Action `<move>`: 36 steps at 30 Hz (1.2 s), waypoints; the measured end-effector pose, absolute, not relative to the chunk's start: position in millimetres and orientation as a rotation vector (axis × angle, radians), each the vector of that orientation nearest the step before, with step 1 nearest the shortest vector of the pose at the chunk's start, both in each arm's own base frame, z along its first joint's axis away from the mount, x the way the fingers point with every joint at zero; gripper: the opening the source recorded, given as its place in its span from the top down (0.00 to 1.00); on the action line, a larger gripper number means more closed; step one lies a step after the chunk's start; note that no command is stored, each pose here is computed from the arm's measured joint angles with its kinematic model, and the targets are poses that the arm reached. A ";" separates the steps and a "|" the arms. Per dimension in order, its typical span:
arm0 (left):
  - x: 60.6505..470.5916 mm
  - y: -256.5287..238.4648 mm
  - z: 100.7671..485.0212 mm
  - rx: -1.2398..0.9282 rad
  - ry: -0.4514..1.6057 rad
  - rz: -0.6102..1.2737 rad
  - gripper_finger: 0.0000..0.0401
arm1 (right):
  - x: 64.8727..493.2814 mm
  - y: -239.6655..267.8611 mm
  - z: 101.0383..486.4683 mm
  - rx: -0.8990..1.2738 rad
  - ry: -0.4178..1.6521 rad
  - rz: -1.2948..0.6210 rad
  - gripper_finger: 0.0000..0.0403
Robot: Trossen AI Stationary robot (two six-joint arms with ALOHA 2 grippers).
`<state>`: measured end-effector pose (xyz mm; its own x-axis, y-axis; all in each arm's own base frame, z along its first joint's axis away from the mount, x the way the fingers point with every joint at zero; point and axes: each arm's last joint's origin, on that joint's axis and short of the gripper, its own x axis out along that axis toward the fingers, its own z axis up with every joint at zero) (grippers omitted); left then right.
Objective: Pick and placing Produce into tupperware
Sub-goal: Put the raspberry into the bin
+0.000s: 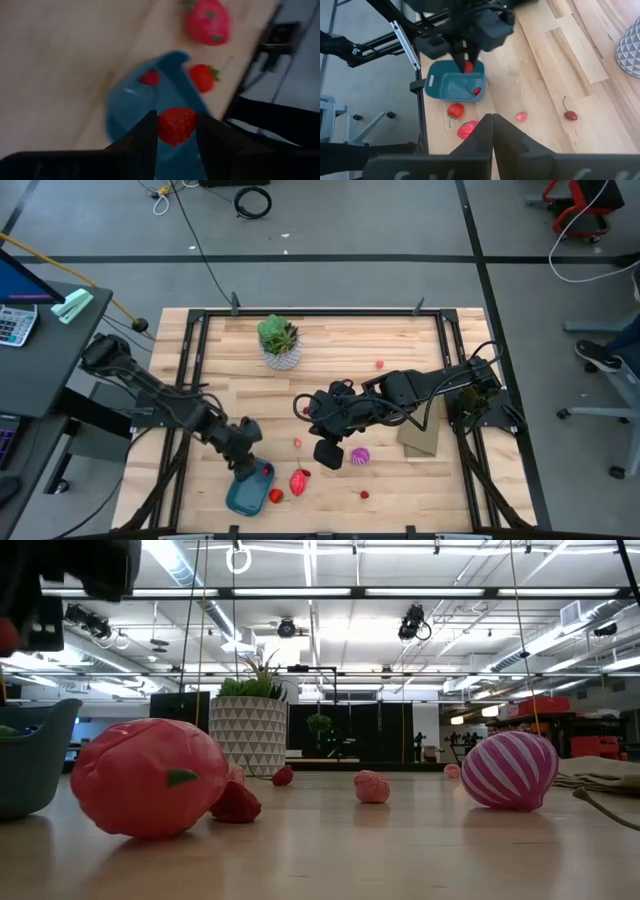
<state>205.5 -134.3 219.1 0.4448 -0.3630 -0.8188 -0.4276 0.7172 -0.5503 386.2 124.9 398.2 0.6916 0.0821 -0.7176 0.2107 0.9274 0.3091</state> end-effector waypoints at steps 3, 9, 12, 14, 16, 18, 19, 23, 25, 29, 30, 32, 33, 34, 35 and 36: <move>205.8 -141.5 228.4 -0.809 1.107 0.029 0.69 | 386.2 124.9 398.2 0.386 0.809 -0.073 0.96; 199.1 -148.6 218.2 -0.781 1.159 0.122 0.70 | 386.2 124.9 398.2 0.386 0.809 -0.073 0.96; 198.4 -155.0 208.4 -0.758 1.200 0.147 0.69 | 386.2 124.8 398.2 0.386 0.809 -0.074 0.96; 199.7 -159.8 201.2 -0.732 1.220 0.151 0.69 | 386.2 124.9 398.2 0.385 0.809 -0.073 0.96; 201.8 -165.5 193.6 -0.713 1.233 0.148 0.69 | 386.2 124.9 398.2 0.381 0.809 -0.071 0.96; 203.6 -171.0 186.6 -0.700 1.243 0.144 0.69 | 386.2 124.9 398.2 0.381 0.809 -0.071 0.96; 204.7 -173.8 183.1 -0.694 1.245 0.139 0.69 | 386.2 124.9 398.2 0.381 0.809 -0.071 0.96; 207.1 -180.3 170.8 -0.669 1.267 0.148 0.69 | 386.2 124.9 398.2 0.380 0.809 -0.071 0.96; 207.7 -180.6 164.6 -0.651 1.287 0.169 0.67 | 386.2 124.9 398.2 0.380 0.809 -0.071 0.96; 209.2 -181.5 158.1 -0.637 1.301 0.186 0.65 | 386.2 124.9 398.2 0.379 0.809 -0.071 0.96; 209.1 -181.5 157.8 -0.636 1.303 0.187 0.65 | 386.2 124.9 398.2 0.379 0.809 -0.071 0.96; 209.8 -181.4 158.0 -0.640 1.299 0.185 0.64 | 386.2 124.8 398.2 0.380 0.809 -0.071 0.96; 210.0 -181.0 157.9 -0.641 1.300 0.187 0.64 | 386.2 124.9 398.2 0.379 0.809 -0.071 0.96; 210.4 -180.4 157.9 -0.642 1.300 0.190 0.63 | 386.2 124.9 398.2 0.379 0.809 -0.071 0.96; 210.6 -180.3 157.9 -0.643 1.299 0.190 0.62 | 386.2 124.9 398.2 0.379 0.809 -0.070 0.96; 210.7 -180.2 157.9 -0.643 1.298 0.191 0.61 | 386.2 124.8 398.2 0.380 0.809 -0.070 0.96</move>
